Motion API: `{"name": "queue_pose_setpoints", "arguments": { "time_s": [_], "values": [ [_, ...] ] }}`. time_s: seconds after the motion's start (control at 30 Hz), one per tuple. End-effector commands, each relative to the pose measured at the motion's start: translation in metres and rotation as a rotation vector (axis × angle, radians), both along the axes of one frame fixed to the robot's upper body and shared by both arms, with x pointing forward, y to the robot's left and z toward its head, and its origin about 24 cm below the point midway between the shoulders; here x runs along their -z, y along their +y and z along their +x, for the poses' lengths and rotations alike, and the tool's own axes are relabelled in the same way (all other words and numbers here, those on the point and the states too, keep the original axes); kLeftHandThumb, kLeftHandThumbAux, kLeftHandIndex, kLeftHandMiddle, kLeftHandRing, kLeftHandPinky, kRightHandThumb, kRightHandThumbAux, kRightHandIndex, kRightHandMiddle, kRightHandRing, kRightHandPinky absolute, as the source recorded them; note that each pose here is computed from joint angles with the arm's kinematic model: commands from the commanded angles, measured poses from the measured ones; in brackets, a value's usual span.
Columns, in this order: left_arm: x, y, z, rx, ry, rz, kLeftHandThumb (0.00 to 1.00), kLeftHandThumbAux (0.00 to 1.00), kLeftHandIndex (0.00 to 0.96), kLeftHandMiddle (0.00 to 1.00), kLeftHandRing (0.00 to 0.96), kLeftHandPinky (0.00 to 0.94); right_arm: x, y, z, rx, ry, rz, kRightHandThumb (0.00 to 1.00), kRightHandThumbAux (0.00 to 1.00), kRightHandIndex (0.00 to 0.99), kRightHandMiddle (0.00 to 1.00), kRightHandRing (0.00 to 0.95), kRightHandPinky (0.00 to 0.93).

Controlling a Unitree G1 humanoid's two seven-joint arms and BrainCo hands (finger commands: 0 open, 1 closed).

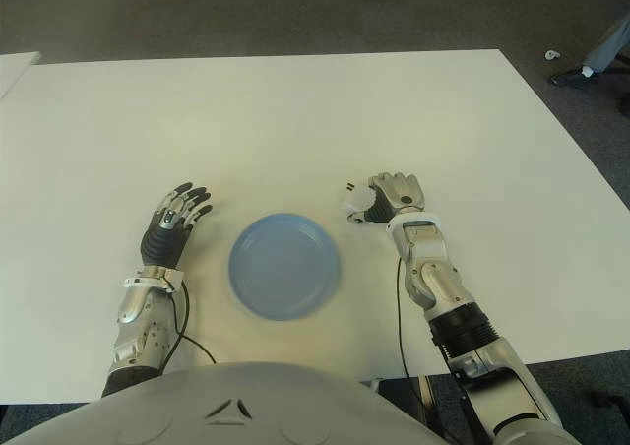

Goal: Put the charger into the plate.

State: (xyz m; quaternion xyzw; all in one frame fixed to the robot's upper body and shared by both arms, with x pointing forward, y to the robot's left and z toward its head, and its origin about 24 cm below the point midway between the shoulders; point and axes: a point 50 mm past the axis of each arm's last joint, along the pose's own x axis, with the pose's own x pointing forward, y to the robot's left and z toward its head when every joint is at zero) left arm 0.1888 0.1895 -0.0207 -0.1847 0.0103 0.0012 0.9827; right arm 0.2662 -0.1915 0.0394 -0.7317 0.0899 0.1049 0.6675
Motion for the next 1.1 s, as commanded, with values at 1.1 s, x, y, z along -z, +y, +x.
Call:
{"name": "queue_pose_setpoints", "arguments": {
  "time_s": [1.1],
  "values": [
    [0.005,-0.0004,-0.004,0.008,0.001,-0.068,0.003,0.503,0.228,0.245,0.228,0.217,0.0147,0.0013,-0.0086,0.05,-0.022,0.206,0.853,0.676,0.399,0.53,0.817,0.816]
  ]
}}
